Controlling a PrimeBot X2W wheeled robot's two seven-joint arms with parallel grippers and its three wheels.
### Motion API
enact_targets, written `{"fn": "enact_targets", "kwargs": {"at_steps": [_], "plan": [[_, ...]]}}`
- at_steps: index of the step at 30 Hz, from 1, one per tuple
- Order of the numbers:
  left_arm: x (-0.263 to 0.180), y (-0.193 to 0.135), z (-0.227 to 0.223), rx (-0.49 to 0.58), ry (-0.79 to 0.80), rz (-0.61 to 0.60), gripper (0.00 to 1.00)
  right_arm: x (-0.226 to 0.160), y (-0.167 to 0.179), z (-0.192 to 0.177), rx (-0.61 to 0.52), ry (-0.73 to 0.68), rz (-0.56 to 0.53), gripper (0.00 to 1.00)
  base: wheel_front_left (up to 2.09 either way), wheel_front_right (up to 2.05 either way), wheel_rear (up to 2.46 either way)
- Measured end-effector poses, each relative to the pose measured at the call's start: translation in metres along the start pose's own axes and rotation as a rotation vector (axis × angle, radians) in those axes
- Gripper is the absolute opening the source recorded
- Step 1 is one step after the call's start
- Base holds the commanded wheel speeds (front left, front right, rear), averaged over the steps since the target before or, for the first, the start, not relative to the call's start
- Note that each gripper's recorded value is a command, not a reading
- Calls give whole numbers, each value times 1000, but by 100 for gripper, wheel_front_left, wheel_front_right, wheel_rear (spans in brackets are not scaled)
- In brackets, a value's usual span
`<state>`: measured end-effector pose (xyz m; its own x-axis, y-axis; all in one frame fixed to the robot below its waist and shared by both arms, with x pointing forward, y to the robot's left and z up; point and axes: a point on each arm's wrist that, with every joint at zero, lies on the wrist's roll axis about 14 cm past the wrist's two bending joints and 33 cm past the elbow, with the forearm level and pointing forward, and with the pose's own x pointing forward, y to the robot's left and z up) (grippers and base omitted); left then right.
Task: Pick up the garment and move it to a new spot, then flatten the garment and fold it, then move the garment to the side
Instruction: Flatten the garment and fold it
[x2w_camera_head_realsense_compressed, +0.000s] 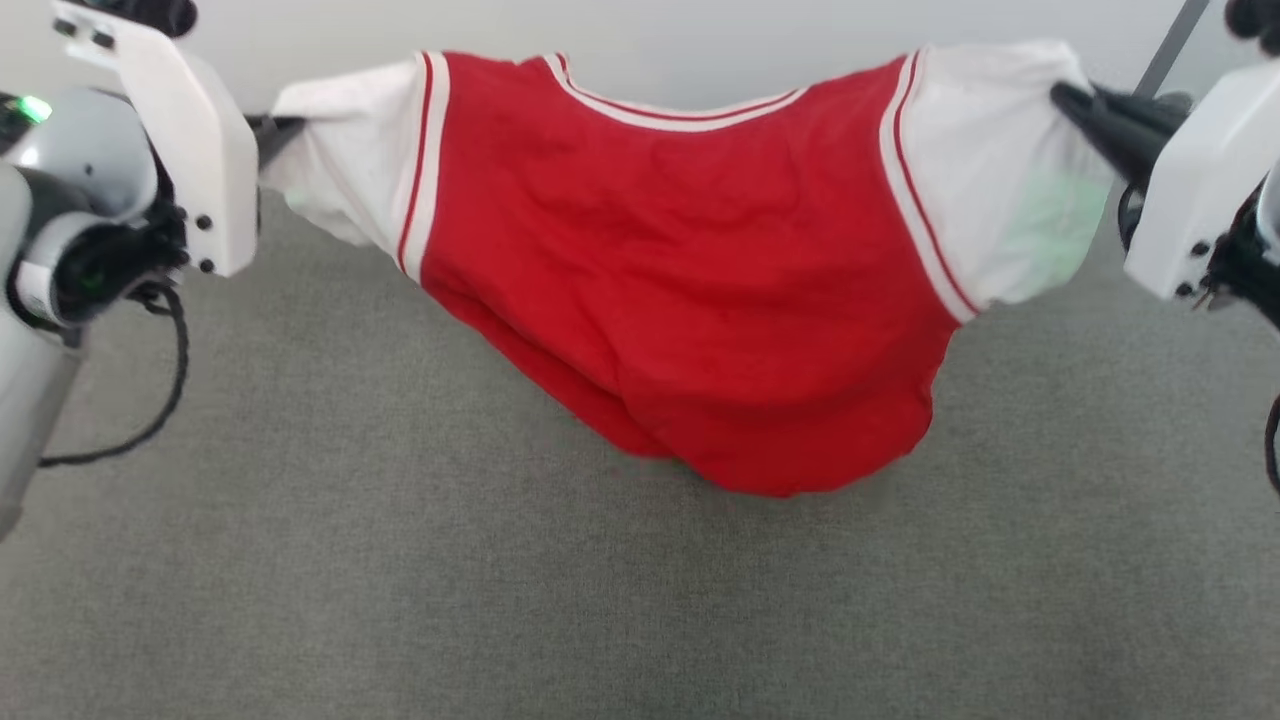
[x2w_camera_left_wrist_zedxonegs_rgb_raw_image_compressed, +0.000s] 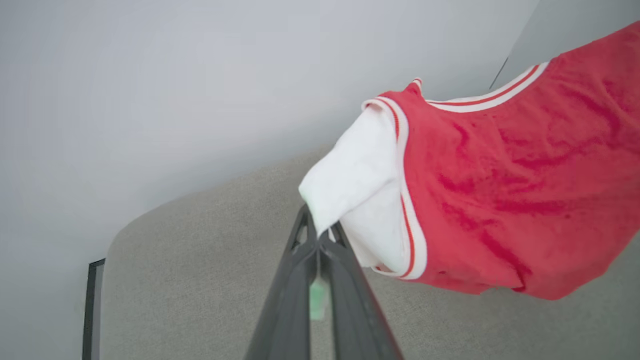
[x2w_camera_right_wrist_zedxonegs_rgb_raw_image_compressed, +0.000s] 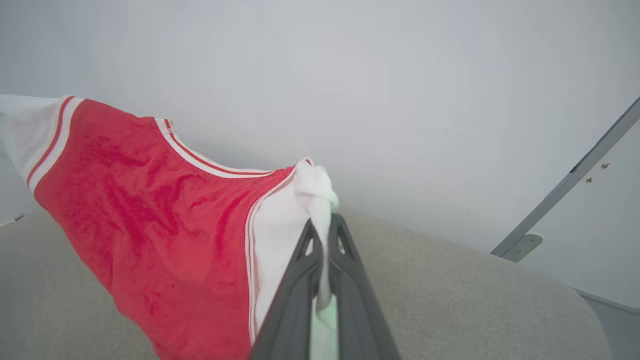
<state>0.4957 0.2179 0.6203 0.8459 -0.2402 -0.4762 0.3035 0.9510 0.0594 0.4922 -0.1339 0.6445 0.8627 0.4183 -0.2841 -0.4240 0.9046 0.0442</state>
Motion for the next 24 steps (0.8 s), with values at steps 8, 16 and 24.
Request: {"fn": "enact_targets", "kwargs": {"at_steps": [8,16,24], "plan": [[-43,11,62,61,-159,70,0,-26,9,69,-63,-187,-9,0,0,0,0],[-68,20,109,92,-279,123,0,-32,15,108,-117,-298,-16,0,0,0,0],[-65,25,123,126,-323,143,0,-24,14,129,-144,-374,-27,0,0,0,0]]}}
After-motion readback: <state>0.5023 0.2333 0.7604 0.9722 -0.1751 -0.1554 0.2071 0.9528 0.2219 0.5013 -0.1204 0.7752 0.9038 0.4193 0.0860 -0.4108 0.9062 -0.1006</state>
